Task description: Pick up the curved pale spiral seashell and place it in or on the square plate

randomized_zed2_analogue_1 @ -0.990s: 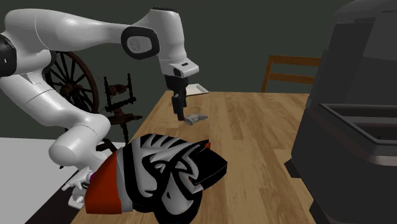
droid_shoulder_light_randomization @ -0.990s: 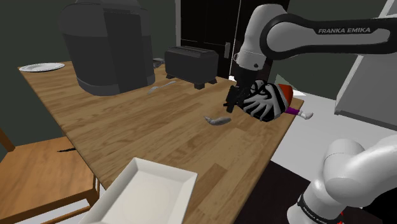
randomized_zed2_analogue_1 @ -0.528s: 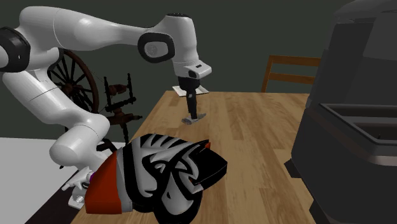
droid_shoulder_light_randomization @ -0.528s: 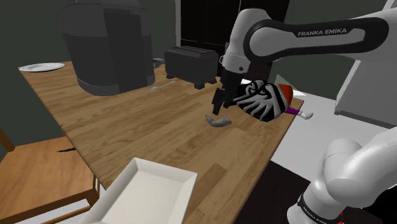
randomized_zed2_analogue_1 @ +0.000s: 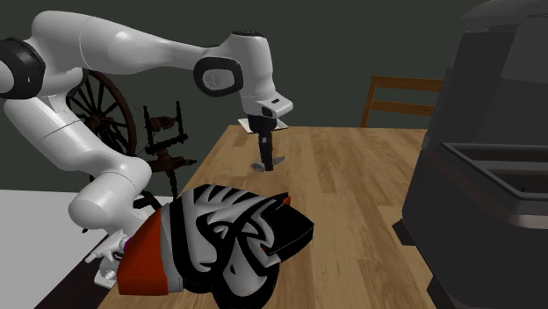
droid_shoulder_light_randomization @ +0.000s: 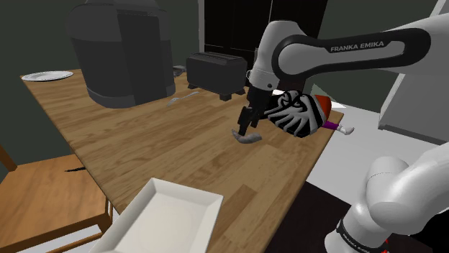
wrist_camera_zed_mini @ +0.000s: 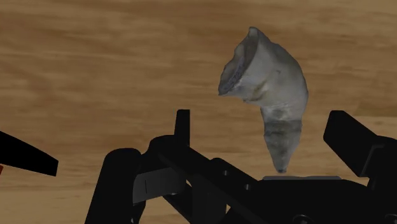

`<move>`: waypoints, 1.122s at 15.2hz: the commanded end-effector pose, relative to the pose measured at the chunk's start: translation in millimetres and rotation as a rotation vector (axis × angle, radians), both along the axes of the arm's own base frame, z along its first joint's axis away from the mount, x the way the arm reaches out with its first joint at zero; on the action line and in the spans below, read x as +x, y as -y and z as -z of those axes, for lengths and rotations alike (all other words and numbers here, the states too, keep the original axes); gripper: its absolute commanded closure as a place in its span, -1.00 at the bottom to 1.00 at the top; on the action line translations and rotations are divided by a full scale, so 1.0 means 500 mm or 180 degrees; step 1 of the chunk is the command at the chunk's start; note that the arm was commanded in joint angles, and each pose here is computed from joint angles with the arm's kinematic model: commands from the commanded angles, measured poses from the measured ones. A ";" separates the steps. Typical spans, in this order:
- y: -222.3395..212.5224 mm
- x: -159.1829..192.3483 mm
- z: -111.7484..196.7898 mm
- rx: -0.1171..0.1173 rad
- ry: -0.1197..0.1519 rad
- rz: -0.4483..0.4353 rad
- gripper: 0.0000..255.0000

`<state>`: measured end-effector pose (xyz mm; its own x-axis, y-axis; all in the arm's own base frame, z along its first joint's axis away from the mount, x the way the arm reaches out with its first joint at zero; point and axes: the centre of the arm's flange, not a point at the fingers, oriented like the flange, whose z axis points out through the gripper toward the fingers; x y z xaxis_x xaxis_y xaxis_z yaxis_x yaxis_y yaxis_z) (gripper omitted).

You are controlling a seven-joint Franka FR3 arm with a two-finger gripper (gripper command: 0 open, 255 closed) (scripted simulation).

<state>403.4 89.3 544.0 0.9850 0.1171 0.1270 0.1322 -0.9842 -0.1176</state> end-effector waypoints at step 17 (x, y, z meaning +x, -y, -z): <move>-0.021 -0.062 -0.032 -0.0228 0.0165 0.0198 -1.00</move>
<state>384.1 98.4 558.0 0.9829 0.0905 0.1603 0.1033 -0.9919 -0.0738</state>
